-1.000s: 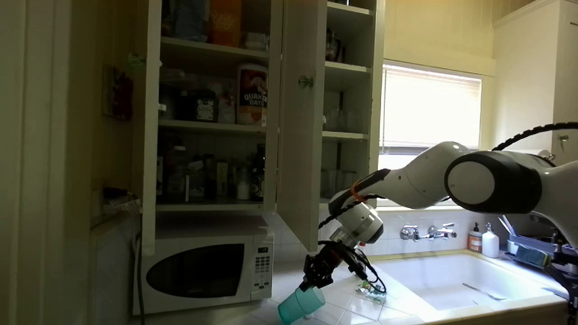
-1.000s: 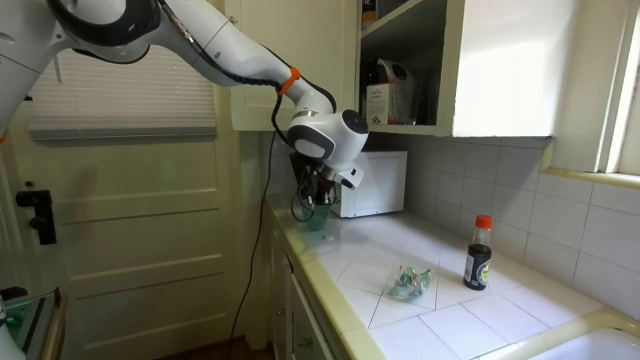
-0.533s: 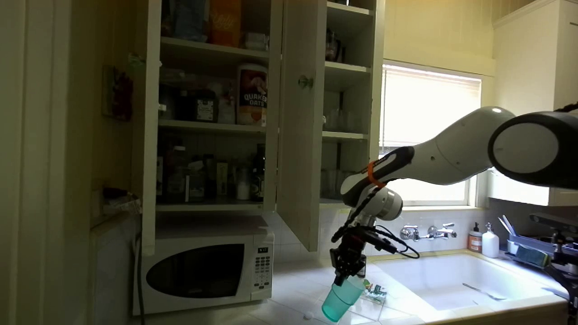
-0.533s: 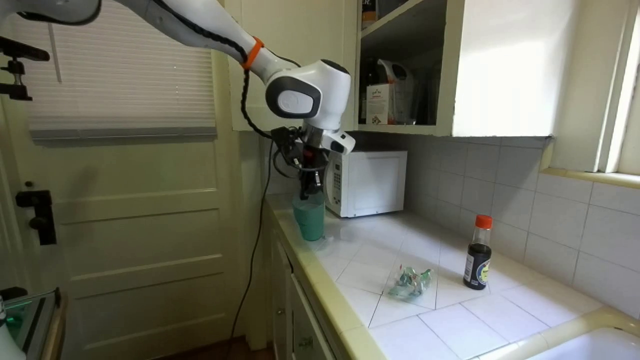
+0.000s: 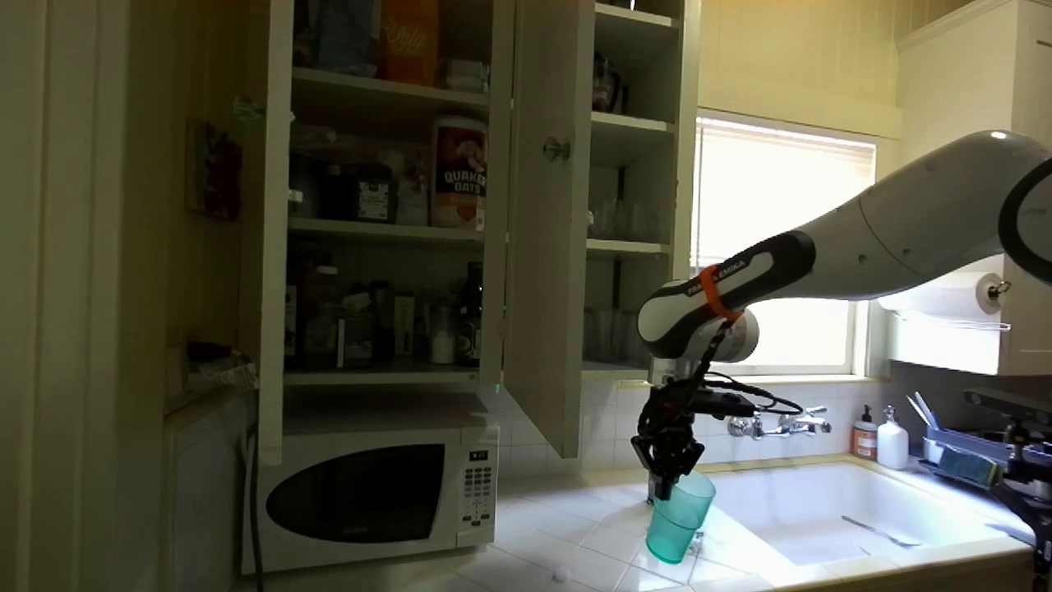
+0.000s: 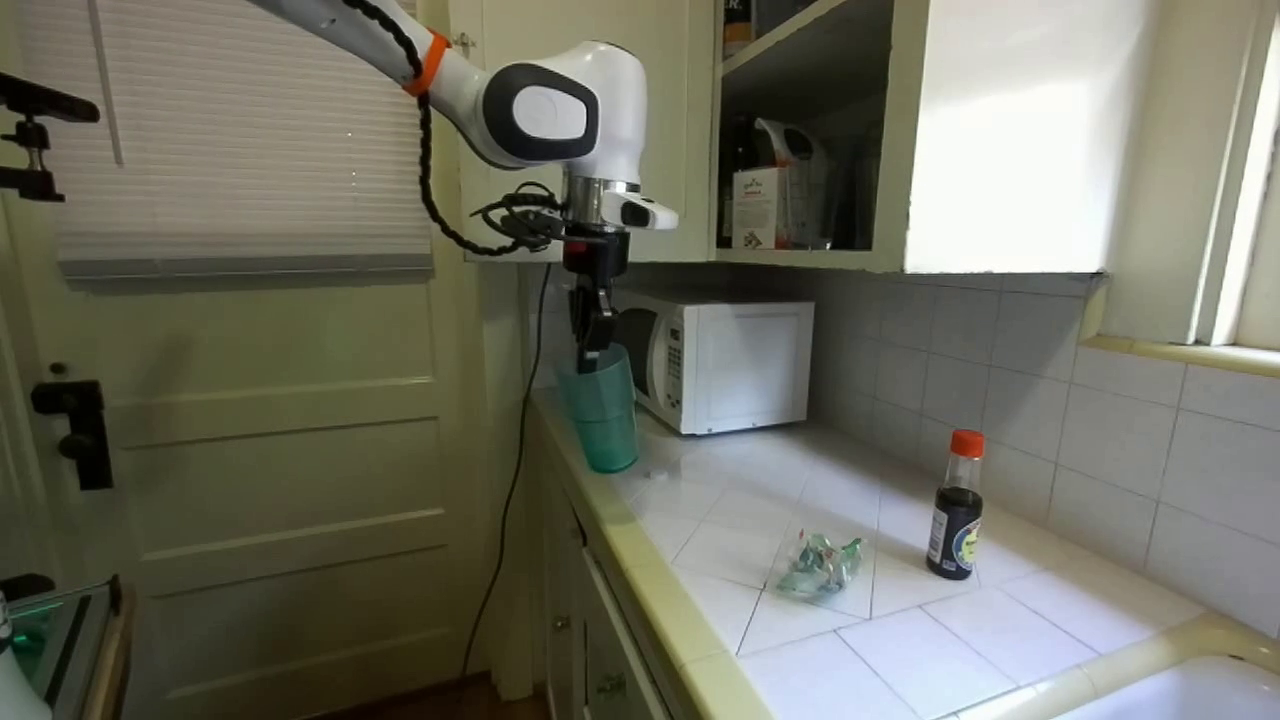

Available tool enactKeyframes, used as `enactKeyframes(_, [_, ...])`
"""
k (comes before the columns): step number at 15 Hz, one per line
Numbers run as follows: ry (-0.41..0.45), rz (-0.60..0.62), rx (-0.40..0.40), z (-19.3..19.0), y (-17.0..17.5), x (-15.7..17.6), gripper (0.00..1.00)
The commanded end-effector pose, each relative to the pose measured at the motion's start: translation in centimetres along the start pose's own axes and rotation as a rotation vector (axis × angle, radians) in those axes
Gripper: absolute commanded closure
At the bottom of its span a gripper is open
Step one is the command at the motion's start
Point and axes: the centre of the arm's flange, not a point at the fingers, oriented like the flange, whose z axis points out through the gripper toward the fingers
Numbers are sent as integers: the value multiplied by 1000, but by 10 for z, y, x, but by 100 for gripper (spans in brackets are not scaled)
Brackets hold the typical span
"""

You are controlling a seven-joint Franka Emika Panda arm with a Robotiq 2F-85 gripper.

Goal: Open the cupboard then put the cup inside

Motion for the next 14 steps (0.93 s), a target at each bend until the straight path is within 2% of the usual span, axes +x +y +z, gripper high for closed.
enactKeyframes(1, [-5,0,-1,3,0,1,93])
enactKeyframes(2, [-10,0,-2,6,0,1,98])
enactKeyframes(3, [4,-67,-57,-3,5,1,98])
enactKeyframes(8, [-33,-281,-284,-81,29,-16,98])
enactKeyframes(12, [-18,-459,-408,-159,36,-35,98])
enactKeyframes(14, [33,-559,-441,-193,38,-35,98])
